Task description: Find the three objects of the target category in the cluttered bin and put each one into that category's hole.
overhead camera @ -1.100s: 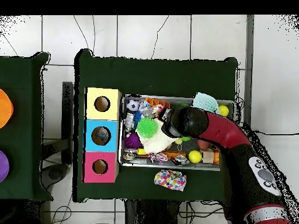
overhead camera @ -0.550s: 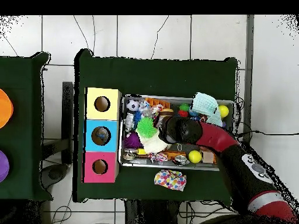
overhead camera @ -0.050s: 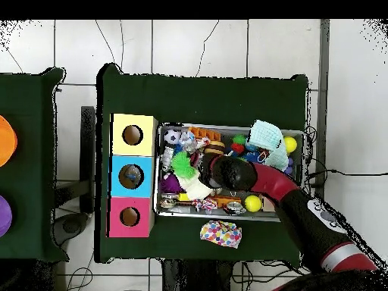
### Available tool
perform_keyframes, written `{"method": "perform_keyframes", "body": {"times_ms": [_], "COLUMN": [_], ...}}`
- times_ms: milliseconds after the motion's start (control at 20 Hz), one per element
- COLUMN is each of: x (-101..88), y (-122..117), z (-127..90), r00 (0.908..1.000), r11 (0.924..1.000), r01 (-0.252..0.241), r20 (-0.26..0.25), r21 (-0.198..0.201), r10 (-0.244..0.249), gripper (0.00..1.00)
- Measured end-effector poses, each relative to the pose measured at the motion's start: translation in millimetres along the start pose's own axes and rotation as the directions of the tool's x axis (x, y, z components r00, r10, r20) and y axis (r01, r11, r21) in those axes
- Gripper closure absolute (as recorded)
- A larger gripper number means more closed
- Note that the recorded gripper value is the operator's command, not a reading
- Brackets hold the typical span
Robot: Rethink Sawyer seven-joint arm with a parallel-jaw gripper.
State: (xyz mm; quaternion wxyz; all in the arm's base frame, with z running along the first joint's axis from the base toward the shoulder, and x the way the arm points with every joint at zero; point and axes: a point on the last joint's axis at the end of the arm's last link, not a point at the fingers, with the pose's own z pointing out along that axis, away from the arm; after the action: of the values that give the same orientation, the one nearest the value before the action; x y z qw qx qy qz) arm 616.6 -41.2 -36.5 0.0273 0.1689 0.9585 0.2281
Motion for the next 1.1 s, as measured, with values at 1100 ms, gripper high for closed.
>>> {"method": "perform_keyframes", "body": {"times_ms": [1100], "x": [7.6], "y": [32], "z": [-40], "r00": [0.9955], "r11": [0.9941], "r01": [0.094], "r20": [0.019], "r21": [-0.054], "r10": [-0.093], "gripper": [0.00]}}
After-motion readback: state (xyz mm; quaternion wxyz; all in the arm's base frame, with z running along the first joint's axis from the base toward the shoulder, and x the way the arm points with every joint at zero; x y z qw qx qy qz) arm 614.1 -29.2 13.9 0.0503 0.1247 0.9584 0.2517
